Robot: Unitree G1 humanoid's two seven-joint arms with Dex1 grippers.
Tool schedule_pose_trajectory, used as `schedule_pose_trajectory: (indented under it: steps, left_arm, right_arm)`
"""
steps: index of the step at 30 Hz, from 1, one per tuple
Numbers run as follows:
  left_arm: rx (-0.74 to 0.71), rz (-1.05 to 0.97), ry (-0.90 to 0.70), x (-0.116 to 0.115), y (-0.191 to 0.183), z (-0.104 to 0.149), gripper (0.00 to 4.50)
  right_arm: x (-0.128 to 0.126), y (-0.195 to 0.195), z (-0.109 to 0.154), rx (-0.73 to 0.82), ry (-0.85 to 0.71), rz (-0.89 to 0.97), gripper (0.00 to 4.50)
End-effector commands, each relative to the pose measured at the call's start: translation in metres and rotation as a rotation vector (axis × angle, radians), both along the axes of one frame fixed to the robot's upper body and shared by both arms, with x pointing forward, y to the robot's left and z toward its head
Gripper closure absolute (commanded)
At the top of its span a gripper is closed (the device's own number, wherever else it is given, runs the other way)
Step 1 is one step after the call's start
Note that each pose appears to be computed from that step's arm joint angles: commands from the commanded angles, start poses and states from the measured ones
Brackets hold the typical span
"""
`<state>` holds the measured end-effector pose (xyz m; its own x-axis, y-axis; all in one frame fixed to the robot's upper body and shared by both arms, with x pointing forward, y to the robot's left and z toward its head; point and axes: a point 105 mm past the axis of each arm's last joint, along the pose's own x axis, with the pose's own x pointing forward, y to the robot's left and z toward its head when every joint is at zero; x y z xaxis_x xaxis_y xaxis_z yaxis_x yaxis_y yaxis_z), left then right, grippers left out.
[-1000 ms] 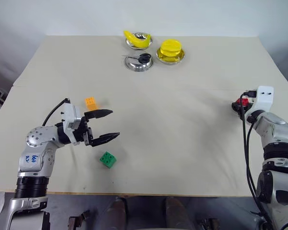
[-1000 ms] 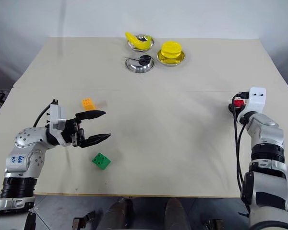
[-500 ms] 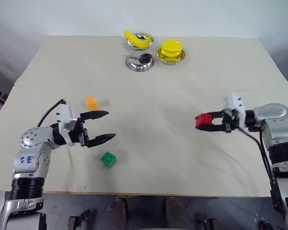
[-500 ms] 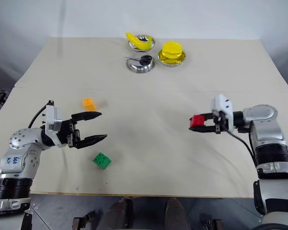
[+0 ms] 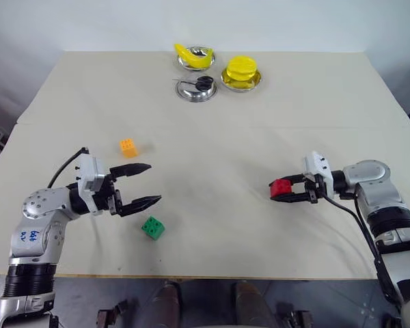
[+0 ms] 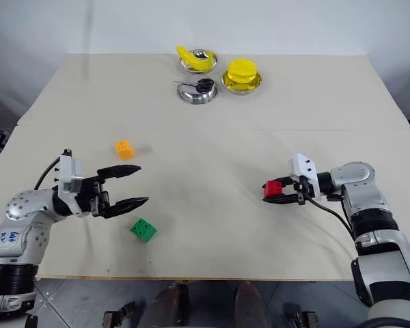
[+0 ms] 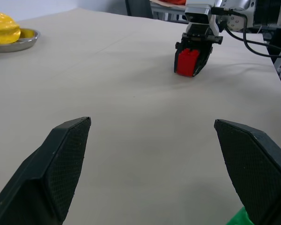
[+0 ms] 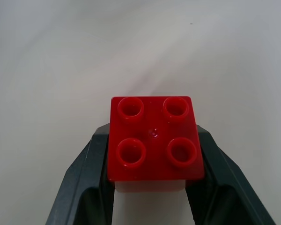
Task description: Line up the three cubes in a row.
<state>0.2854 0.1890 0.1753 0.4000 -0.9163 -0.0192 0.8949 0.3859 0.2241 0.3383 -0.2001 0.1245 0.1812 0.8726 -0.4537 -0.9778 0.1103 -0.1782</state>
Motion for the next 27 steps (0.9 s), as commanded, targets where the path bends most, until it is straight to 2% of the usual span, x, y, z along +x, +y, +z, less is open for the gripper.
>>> schedule_pose_trajectory:
  steps: [1,3,5,10,13,18,19,22,23,27]
  left_arm:
    - [-0.002,-0.008,-0.046,-0.002,0.001,0.015,0.00]
    - [0.001,-0.010,-0.047,-0.002,0.002,0.018,0.00]
    - [0.007,-0.012,-0.048,-0.002,0.002,0.018,0.00]
    - [0.003,-0.006,-0.057,0.001,0.003,0.020,0.00]
    - [-0.025,0.035,-0.044,0.003,0.009,0.017,0.00]
    - [-0.066,0.190,0.001,0.007,0.040,0.002,0.00]
    - [-0.072,0.205,0.003,0.007,0.043,0.001,0.00]
    - [-0.141,0.491,0.020,0.006,0.101,-0.018,0.00]
    - [-0.153,0.564,0.036,0.000,0.117,-0.025,0.00]
    - [-0.158,0.721,0.108,-0.027,0.154,-0.048,0.00]
  right_arm:
    - [-0.008,-0.003,0.002,0.001,0.015,0.057,2.97]
    - [-0.006,-0.002,0.005,0.010,0.004,0.056,2.22]
    - [-0.005,-0.001,0.007,0.020,0.010,0.052,1.68]
    - [-0.006,-0.002,0.021,0.037,-0.085,0.080,0.07]
    - [-0.006,-0.002,0.053,0.108,-0.160,0.083,0.03]
    - [-0.017,-0.002,0.084,0.221,-0.208,0.071,0.03]
    - [-0.019,-0.002,0.086,0.234,-0.213,0.065,0.03]
    - [-0.030,-0.005,0.089,0.337,-0.275,-0.028,0.03]
    - [-0.037,-0.006,0.088,0.394,-0.225,-0.066,0.03]
    - [-0.055,-0.006,0.086,0.473,-0.336,-0.167,0.03]
